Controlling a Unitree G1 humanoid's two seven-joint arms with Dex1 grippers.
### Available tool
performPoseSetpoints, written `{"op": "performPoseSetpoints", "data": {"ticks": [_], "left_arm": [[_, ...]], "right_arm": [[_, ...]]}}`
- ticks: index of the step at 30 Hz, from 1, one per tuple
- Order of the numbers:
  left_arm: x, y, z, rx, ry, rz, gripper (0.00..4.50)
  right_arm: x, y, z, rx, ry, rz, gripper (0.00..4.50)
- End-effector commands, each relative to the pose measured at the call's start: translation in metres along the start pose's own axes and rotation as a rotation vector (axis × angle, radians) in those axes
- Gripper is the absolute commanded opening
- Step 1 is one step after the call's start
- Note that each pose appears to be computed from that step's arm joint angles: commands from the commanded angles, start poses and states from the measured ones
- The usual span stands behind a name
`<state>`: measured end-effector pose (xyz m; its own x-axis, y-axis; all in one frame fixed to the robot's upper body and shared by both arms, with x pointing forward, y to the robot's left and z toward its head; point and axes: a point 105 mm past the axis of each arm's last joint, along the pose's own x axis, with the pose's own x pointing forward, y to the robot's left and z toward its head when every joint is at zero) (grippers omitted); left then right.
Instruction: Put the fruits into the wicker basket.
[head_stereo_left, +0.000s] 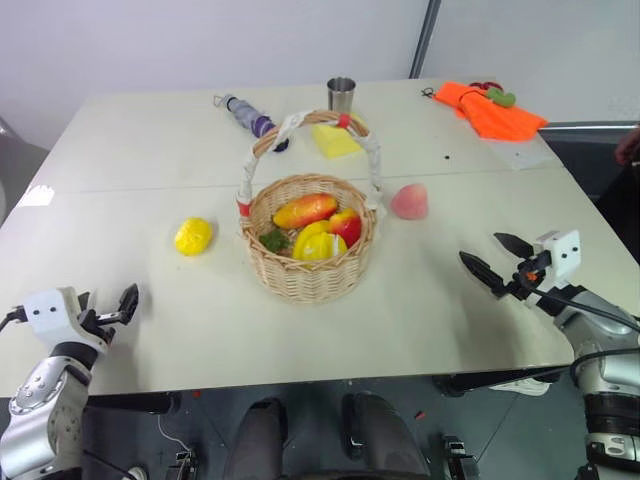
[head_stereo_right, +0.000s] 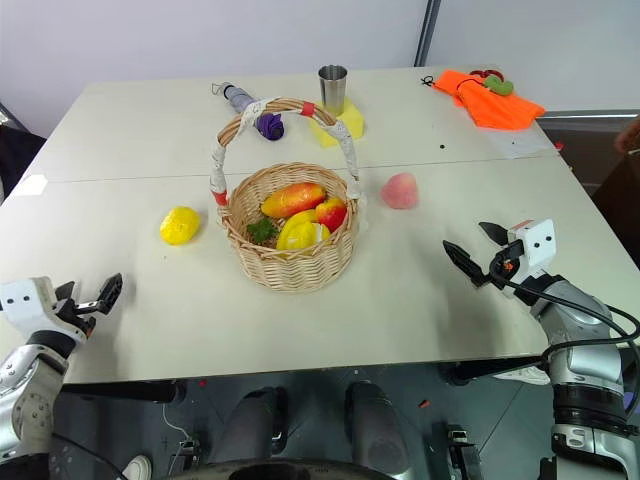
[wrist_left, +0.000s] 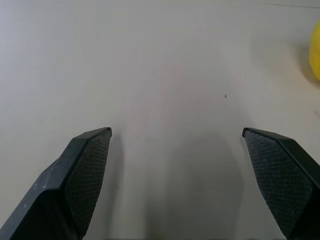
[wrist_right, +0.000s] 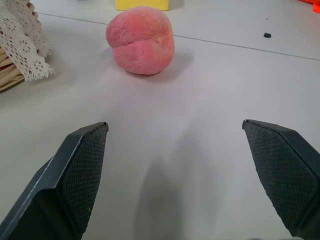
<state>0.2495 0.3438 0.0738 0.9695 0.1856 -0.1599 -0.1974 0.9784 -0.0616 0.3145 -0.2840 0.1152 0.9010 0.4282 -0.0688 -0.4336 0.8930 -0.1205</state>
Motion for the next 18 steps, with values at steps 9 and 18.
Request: {"op": "performPoseSetpoints", "data": {"ticks": [9,18], "left_arm": [[0.002,-0.011,0.039,-0.038,-0.123,-0.049,4.50],[0.026,-0.065,0.094,0.050,-0.159,-0.231,4.50]], "right_arm": [[0.011,0.004,0.019,-0.034,-0.074,0.018,4.49],[0.014,0.018,0.054,-0.077,-0.140,0.118,4.49]]}}
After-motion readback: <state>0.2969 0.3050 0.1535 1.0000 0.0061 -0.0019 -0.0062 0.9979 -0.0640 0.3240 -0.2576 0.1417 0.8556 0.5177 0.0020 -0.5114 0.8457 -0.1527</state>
